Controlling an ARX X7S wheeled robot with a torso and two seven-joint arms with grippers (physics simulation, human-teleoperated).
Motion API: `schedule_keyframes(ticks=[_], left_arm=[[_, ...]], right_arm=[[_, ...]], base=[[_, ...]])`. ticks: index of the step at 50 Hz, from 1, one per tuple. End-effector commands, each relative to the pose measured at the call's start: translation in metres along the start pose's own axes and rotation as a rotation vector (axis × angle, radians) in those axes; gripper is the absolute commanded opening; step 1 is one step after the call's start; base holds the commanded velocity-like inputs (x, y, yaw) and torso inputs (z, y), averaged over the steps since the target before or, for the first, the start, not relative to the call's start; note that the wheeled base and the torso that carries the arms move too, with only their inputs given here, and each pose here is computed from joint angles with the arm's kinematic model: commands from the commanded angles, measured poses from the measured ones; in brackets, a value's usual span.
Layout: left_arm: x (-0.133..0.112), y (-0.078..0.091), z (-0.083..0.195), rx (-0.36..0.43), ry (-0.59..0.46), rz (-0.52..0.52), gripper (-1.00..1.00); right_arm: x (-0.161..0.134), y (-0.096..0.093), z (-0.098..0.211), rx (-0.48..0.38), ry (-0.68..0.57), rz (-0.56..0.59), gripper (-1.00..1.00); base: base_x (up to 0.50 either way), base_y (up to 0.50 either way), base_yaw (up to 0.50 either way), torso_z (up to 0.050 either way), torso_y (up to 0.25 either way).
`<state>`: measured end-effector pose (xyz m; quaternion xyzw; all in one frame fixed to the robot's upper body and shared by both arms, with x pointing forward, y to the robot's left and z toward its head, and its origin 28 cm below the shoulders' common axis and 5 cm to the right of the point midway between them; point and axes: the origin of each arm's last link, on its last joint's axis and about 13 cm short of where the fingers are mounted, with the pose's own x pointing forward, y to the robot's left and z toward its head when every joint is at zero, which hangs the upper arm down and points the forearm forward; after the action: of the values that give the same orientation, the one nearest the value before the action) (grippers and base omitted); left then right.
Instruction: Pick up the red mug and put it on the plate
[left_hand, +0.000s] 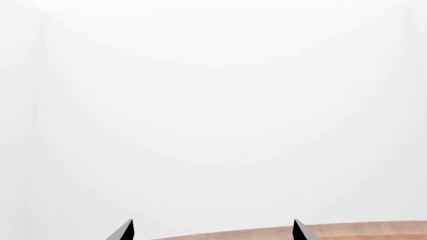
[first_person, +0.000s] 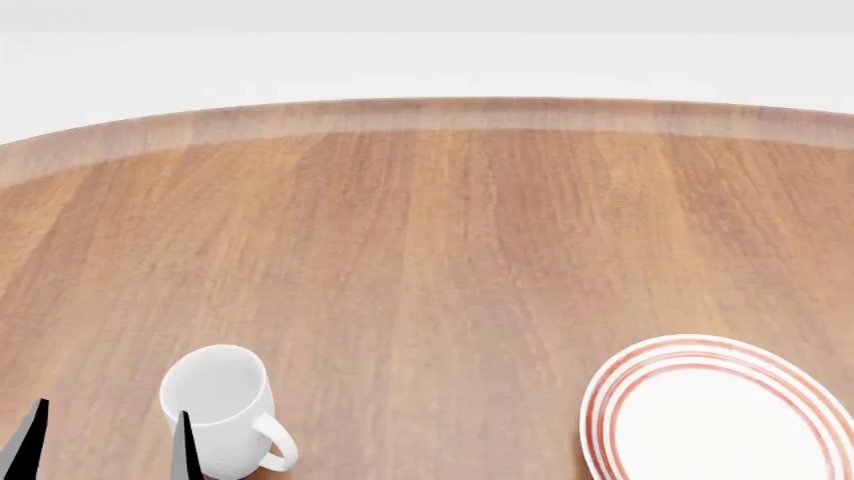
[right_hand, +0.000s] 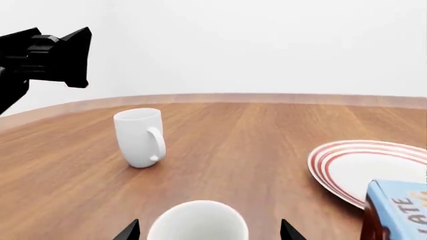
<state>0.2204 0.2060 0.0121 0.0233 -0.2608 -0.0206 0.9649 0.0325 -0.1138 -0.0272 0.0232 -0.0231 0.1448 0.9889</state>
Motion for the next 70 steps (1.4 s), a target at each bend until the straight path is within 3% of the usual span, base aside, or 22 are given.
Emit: schedule_keyframes(ticks=[1, 21, 62, 70], left_arm=[[0.000, 0.000, 0.000, -0.002, -0.001, 0.001, 1.00], [0.000, 0.000, 0.000, -0.003, -0.003, 0.000, 1.00], [0.000, 0.000, 0.000, -0.002, -0.001, 0.001, 1.00], [0.000, 0.000, 0.000, -0.002, -0.001, 0.001, 1.00]], right_arm=[[-0.006, 0.000, -0.003, 0.009, 0.006, -0.006, 1.00], [-0.016, 0.005, -0.006, 0.027, 0.026, -0.004, 1.00], [-0.009, -0.004, -0.049, 0.065, 0.068, -0.014, 1.00], [-0.017, 0.003, -0.042, 0.069, 0.071, -0.009, 1.00]], base=[[0.00, 0.00, 0.00, 0.000, 0.000], [0.00, 0.00, 0.00, 0.000, 0.000], [0.00, 0.00, 0.00, 0.000, 0.000], [0.00, 0.00, 0.00, 0.000, 0.000]])
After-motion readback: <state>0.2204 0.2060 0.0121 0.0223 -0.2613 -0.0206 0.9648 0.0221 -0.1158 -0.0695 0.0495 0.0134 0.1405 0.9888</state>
